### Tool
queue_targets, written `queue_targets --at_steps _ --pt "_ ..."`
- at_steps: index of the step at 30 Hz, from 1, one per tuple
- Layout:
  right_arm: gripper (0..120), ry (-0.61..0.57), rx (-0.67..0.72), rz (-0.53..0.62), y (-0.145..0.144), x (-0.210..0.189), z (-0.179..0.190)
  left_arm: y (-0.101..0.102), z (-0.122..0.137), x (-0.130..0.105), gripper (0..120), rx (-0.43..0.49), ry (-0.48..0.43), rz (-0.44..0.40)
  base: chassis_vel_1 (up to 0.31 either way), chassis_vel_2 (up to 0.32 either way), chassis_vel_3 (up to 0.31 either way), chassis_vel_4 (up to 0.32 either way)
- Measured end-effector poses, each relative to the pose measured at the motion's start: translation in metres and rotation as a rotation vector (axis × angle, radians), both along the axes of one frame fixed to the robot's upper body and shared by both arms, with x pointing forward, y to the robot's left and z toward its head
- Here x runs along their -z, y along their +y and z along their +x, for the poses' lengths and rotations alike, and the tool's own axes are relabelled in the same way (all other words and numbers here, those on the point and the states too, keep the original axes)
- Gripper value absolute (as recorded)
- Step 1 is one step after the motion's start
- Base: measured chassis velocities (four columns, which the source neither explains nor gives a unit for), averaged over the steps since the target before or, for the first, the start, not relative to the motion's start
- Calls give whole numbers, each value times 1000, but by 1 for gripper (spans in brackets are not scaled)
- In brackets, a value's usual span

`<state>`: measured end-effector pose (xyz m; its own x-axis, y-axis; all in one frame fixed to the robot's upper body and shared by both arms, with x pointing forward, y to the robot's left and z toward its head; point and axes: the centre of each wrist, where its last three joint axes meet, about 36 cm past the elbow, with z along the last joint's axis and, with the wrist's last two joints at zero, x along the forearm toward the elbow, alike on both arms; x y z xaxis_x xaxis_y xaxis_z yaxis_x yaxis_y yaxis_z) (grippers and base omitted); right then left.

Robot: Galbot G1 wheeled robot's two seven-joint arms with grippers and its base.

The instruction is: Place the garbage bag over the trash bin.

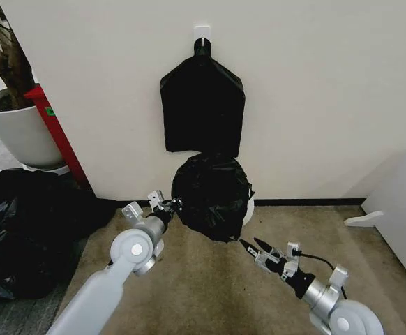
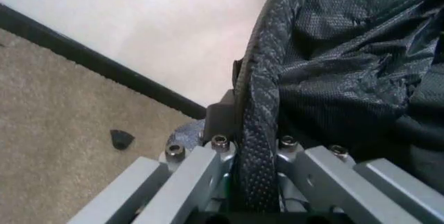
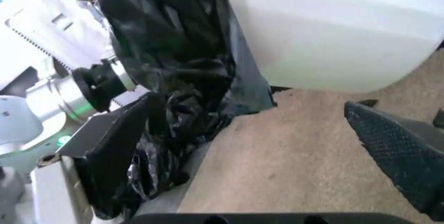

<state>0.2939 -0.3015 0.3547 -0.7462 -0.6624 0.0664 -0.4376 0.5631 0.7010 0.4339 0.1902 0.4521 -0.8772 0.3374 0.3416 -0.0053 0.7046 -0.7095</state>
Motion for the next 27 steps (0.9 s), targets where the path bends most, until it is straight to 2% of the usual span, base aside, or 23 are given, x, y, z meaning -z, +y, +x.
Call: queue_targets --at_steps 5,11,14,19,22,26,27 --pt "93 42 55 34 6 2 10 -3 -1 -1 2 7 7 -2 0 0 0 0" --pt "73 61 64 67 7 0 15 -6 -2 -1 2 10 4 0 0 0 0 0" --pt "72 63 63 68 8 1 15 -8 -3 -1 2 12 0 2 0 0 0 0" --pt "48 62 66 78 10 1 16 -9 -6 0 2 12 -3 10 0 0 0 0" --pt "43 61 67 80 11 1 16 -9 -7 0 2 12 -4 11 0 0 0 0" --pt "23 60 65 80 14 0 16 -10 -8 -2 2 9 -8 12 0 0 0 0" --pt "23 60 65 80 14 0 16 -10 -8 -2 2 9 -8 12 0 0 0 0"
